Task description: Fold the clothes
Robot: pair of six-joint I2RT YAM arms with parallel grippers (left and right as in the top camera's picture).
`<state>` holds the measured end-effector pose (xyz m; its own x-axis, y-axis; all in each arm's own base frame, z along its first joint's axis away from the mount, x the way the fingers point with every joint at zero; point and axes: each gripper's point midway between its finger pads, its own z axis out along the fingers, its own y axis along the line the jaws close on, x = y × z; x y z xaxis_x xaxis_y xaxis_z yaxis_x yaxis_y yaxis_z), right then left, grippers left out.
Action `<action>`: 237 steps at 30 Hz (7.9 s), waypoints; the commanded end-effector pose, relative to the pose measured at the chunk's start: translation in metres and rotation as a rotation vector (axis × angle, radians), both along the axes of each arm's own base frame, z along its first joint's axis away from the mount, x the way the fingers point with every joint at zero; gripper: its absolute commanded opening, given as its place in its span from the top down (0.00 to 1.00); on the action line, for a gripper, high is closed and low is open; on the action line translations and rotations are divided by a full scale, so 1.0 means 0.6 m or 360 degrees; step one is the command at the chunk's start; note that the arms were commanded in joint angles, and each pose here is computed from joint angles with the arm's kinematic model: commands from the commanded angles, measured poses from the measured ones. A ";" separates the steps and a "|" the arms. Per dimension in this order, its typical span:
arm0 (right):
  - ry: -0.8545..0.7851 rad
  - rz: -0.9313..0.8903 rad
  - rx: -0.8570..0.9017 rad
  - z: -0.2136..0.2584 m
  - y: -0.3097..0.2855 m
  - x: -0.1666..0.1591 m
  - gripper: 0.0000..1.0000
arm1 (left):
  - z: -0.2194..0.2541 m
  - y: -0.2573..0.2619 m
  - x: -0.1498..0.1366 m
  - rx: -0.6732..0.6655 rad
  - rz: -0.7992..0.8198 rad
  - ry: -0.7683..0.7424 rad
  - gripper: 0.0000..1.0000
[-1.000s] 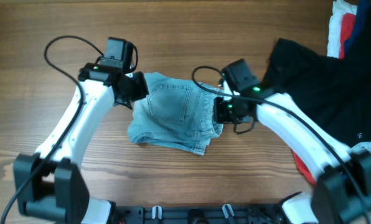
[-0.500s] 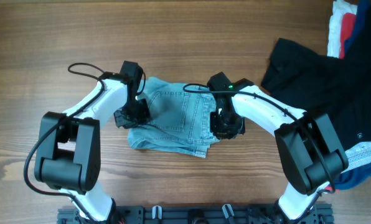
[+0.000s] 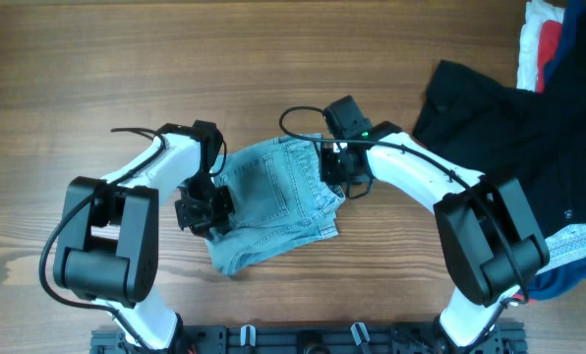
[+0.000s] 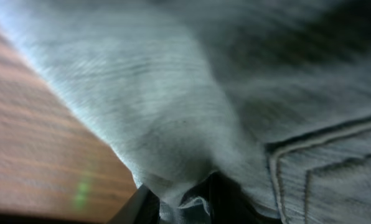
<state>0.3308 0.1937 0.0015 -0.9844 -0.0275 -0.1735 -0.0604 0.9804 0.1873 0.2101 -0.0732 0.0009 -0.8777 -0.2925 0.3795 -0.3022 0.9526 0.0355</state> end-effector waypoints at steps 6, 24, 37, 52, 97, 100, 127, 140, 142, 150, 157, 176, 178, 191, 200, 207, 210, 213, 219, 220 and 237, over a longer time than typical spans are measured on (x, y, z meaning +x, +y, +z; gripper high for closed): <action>-0.0271 -0.0068 -0.0200 0.149 -0.041 0.081 0.71 | 0.077 -0.016 0.015 -0.0072 -0.0047 -0.0251 0.73; 0.0490 0.0164 0.0142 0.062 0.048 -0.224 0.68 | -0.005 0.068 0.186 0.0100 -0.0073 -0.0681 0.55; 0.0016 -0.0114 -0.0078 -0.010 -0.041 -0.044 0.64 | 0.022 0.020 0.003 -0.0134 -0.0028 0.0006 0.76; 0.0042 -0.0053 -0.0042 -0.010 -0.039 -0.047 0.60 | 0.092 -0.050 0.221 -0.0613 -0.0320 -0.1075 0.07; -0.0102 -0.0136 -0.0091 0.103 -0.077 -0.069 0.57 | 0.158 0.445 0.313 0.0646 0.0324 -0.1630 0.79; -0.0103 -0.0136 -0.0091 0.103 -0.077 -0.069 0.57 | 0.150 0.446 0.304 0.0658 0.0328 -0.1580 0.64; -0.0059 -0.0121 -0.0070 0.101 -0.074 -0.079 0.57 | -0.030 0.158 0.251 0.0026 0.0102 -0.0928 0.75; -0.0047 -0.0120 -0.0077 0.100 -0.075 -0.082 0.56 | -0.016 0.381 0.248 0.0470 0.0503 -0.1057 0.74; -0.0045 -0.0120 -0.0077 0.100 -0.075 -0.082 0.56 | -0.010 0.390 0.262 0.0502 0.0506 -0.1121 0.73; -0.0036 -0.0122 -0.0081 0.100 -0.077 -0.085 0.56 | 0.060 0.339 0.330 0.0208 0.0464 -0.1382 0.76; -0.0036 -0.0124 -0.0081 0.100 -0.077 -0.085 0.56 | 0.145 0.340 0.345 0.0350 0.0404 -0.1554 0.82; -0.0010 -0.0119 -0.0074 0.099 -0.076 -0.091 0.56 | -0.014 0.505 0.311 0.0557 0.0709 -0.1367 0.82; -0.0009 -0.0135 -0.0071 0.099 -0.076 -0.090 0.56 | -0.008 0.522 0.313 0.0583 0.0734 -0.1408 0.82; -0.0016 -0.0153 -0.0034 0.100 -0.069 -0.086 0.44 | -0.022 0.345 0.358 0.0108 0.0479 -0.1373 0.36; -0.0194 -0.0158 0.0064 0.115 -0.049 -0.041 0.13 | -0.043 -0.014 0.329 -0.0224 -0.0299 -0.1145 0.09; -0.0391 -0.0167 0.0019 0.207 -0.132 0.050 0.00 | 0.046 -0.105 0.240 -0.0314 -0.0493 -0.0669 0.00; -0.0405 -0.0136 -0.0026 0.256 -0.162 0.051 0.01 | 0.095 -0.089 0.184 -0.0306 -0.0463 -0.0401 0.00; -0.0521 -0.0198 0.0010 0.310 -0.168 0.043 0.01 | 0.110 -0.063 0.144 -0.0280 -0.0407 -0.0229 0.00; -0.0904 -0.0260 0.0015 0.437 -0.200 0.000 0.00 | 0.224 -0.035 0.189 -0.0283 -0.0345 -0.0721 0.00; -0.0948 -0.0267 0.0024 0.447 -0.204 -0.012 0.00 | 0.260 -0.024 0.188 -0.0240 -0.0354 -0.0850 0.00; -0.1149 -0.0459 -0.0052 0.381 -0.273 -0.142 0.00 | 0.430 0.087 0.047 0.0180 -0.0244 -0.2132 0.00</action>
